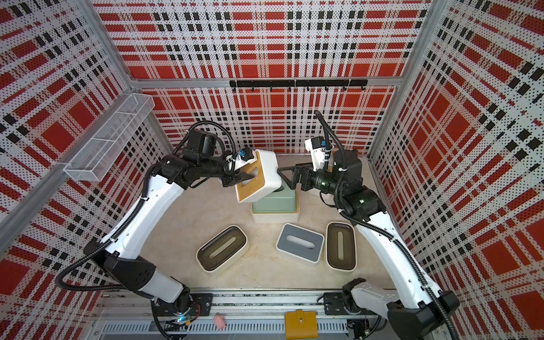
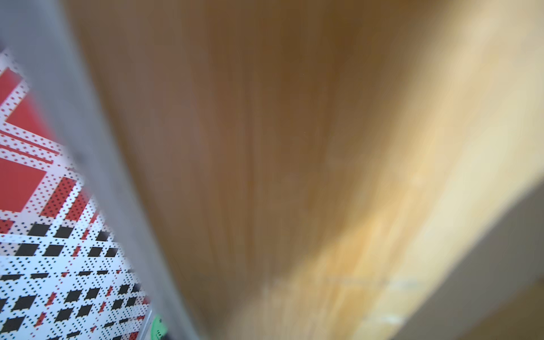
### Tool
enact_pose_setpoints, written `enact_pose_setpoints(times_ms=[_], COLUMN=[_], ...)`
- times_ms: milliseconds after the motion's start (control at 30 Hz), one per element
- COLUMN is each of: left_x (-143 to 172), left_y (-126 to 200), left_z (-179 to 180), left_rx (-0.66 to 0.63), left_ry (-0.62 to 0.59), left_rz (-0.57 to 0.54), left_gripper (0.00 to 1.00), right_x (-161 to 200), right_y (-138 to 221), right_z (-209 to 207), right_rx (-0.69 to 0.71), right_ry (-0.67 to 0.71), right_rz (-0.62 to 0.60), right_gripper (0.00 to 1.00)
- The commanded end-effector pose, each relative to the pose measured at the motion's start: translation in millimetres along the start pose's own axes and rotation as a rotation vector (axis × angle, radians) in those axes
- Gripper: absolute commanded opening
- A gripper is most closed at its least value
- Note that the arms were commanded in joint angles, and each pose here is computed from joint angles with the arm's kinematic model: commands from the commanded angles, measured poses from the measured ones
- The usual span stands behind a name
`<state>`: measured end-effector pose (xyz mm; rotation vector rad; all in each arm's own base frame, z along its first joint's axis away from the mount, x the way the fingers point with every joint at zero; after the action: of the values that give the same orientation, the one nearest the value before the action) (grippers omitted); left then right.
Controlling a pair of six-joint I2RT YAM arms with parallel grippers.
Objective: Stack the tissue boxes
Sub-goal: Pick up the tissue box from the center of the board.
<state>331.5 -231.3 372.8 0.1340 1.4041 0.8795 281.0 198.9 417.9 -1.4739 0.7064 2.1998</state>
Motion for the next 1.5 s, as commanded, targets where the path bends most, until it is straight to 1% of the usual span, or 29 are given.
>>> enact_pose_setpoints(times_ms=[0, 67, 267, 433, 733, 867, 1033, 1267, 1467], left_x=[-8.5, -7.9, -5.6, -7.5, -10.8, -10.0, -9.5, -6.2, 0.7], left_y=[6.7, 6.0, 0.0, -4.8, -11.3, -13.5, -15.7, -18.1, -20.2], left_z=[8.0, 9.3, 10.1, 8.7, 2.8, 2.5, 4.9, 5.6, 10.1], left_rx=[-0.034, -0.038, -0.036, -0.032, -0.028, -0.043, -0.074, -0.098, -0.131], left_ry=[-0.006, -0.006, 0.001, -0.001, -0.012, -0.018, -0.026, -0.035, -0.029], left_rz=[-0.027, -0.024, -0.009, -0.001, 0.012, 0.026, 0.045, 0.071, 0.101], left_gripper=[0.43, 0.43, 0.43, 0.43, 0.43, 0.43, 0.43, 0.43, 0.43], right_x=[-22.3, -24.8, -25.7, -20.2, -1.1, 5.6, 16.0, 21.2, 21.5], right_y=[15.5, 16.4, 9.1, -1.1, -26.4, -33.7, -43.1, -47.5, -47.3], right_z=[3.7, 6.4, 19.3, 25.7, 16.6, 12.5, 17.0, 18.3, 18.0], right_rx=[0.027, 0.009, -0.110, -0.140, -0.108, -0.090, -0.084, -0.087, -0.081], right_ry=[0.053, 0.056, 0.059, 0.057, 0.025, 0.013, 0.018, 0.006, 0.000], right_rz=[-0.082, -0.095, -0.091, -0.041, 0.080, 0.113, 0.163, 0.183, 0.184], right_gripper=[1.00, 1.00, 0.99, 1.00, 1.00, 1.00, 1.00, 0.83, 0.76])
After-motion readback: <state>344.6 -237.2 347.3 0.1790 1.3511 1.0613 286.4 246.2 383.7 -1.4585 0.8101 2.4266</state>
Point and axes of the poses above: each gripper's point midway between its finger pads, its own y axis back along the fingers, its own z axis along the line the jaws close on, x = y × z, the point moved 3 cm from there along y, back along the fingers, and after that the axes turned 12 degrees about y, right-handed, at the moved point
